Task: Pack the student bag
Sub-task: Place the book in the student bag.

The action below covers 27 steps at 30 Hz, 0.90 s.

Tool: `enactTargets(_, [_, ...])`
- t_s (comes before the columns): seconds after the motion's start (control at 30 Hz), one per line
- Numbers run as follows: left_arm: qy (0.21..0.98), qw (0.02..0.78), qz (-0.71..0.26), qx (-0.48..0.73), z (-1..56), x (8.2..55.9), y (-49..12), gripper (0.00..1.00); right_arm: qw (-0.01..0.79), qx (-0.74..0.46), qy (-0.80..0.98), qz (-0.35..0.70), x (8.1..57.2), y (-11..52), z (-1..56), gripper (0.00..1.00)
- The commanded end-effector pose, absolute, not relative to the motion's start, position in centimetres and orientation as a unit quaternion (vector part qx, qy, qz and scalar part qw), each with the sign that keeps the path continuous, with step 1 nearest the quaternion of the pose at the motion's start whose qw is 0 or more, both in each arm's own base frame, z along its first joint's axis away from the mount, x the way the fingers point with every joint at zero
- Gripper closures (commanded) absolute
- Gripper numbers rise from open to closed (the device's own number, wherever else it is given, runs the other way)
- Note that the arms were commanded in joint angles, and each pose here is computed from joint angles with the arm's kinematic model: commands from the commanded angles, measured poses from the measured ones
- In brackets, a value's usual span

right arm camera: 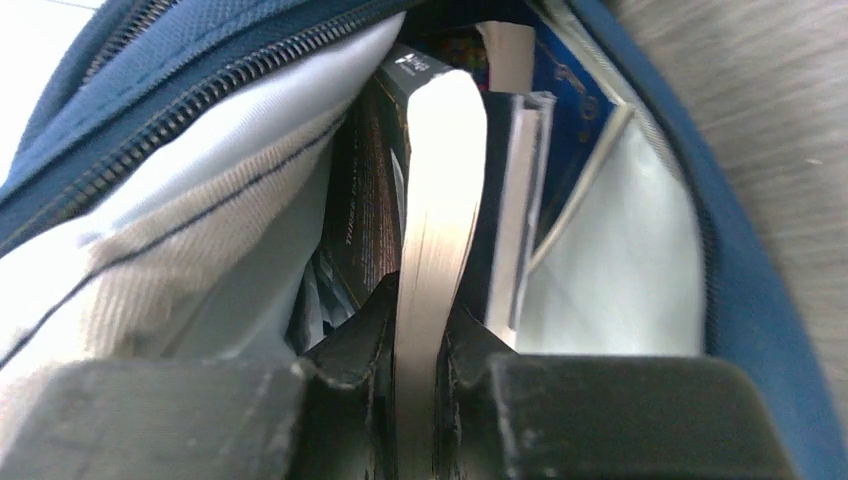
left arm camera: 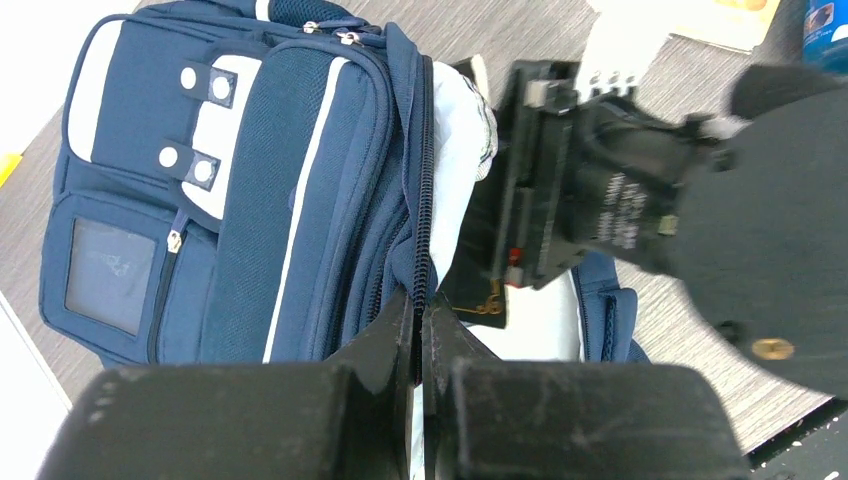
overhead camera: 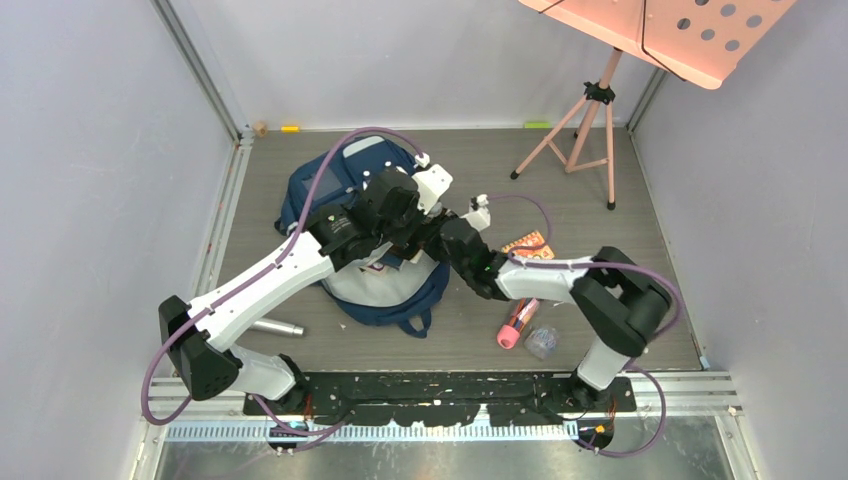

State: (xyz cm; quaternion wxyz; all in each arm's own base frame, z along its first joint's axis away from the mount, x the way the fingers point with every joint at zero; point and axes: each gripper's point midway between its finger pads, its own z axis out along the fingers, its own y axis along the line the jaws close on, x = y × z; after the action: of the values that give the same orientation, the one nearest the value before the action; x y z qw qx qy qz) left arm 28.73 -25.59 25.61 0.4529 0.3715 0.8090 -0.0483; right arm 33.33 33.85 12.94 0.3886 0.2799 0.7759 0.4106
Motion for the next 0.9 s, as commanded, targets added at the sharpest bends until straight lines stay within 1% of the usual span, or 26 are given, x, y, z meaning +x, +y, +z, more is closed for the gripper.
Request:
enactTargets(0.0, [0.769,0.53,-0.095,0.345,30.8,29.4,-27.2,1.0,0.439,0.264,0.754,0.412,36.2,35.8,14.9,0.79])
enactTargets(0.03, [0.769,0.531,-0.095,0.344,30.8,29.4,-27.1,1.0,0.438,0.26,0.756,0.411,36.4,36.2,14.6,0.75])
enactTargets(0.1, [0.769,0.531,-0.093,0.345,30.8,29.5,-27.1,1.0,0.435,0.25,0.764,0.406,36.3,36.5,14.0,0.61])
enactTargets(0.13, [0.769,0.53,-0.093,0.345,30.7,29.5,-27.1,1.0,0.434,0.247,0.766,0.404,36.2,36.4,13.7,0.57])
enactTargets(0.17, [0.769,0.53,-0.093,0.345,30.7,29.5,-27.1,1.0,0.433,0.247,0.77,0.398,35.9,36.1,13.2,0.51])
enactTargets(0.23, [0.769,0.53,-0.093,0.345,30.8,29.4,-27.1,1.0,0.437,0.25,0.772,0.387,35.5,35.1,12.7,0.43])
enactTargets(0.3, [0.769,0.53,-0.093,0.345,30.7,29.4,-27.1,1.0,0.444,0.246,0.773,0.38,34.9,34.1,12.7,0.39])
enactTargets(0.33, [0.769,0.53,-0.093,0.346,30.8,29.5,-27.1,1.0,0.451,0.239,0.771,0.38,34.7,33.7,13.5,0.38])
enactTargets(0.43, [0.769,0.53,-0.094,0.346,30.8,29.4,-27.1,1.0,0.454,0.223,0.788,0.352,33.9,32.4,13.0,0.34])
enactTargets(0.53, [0.769,0.528,-0.095,0.347,30.7,29.4,-27.2,1.0,0.455,0.21,0.802,0.324,33.0,31.1,12.8,0.33])
enactTargets(0.63, [0.77,0.526,-0.095,0.348,30.5,29.4,-27.3,1.0,0.46,0.214,0.803,0.313,32.7,30.2,12.5,0.35])
enactTargets(0.83, [0.772,0.523,-0.093,0.349,30.3,29.5,-27.4,1.0,0.451,0.201,0.809,0.319,32.6,30.8,11.9,0.49])
enactTargets(0.87, [0.772,0.523,-0.093,0.349,30.3,29.5,-27.4,1.0,0.45,0.197,0.808,0.326,32.7,31.3,12.1,0.54])
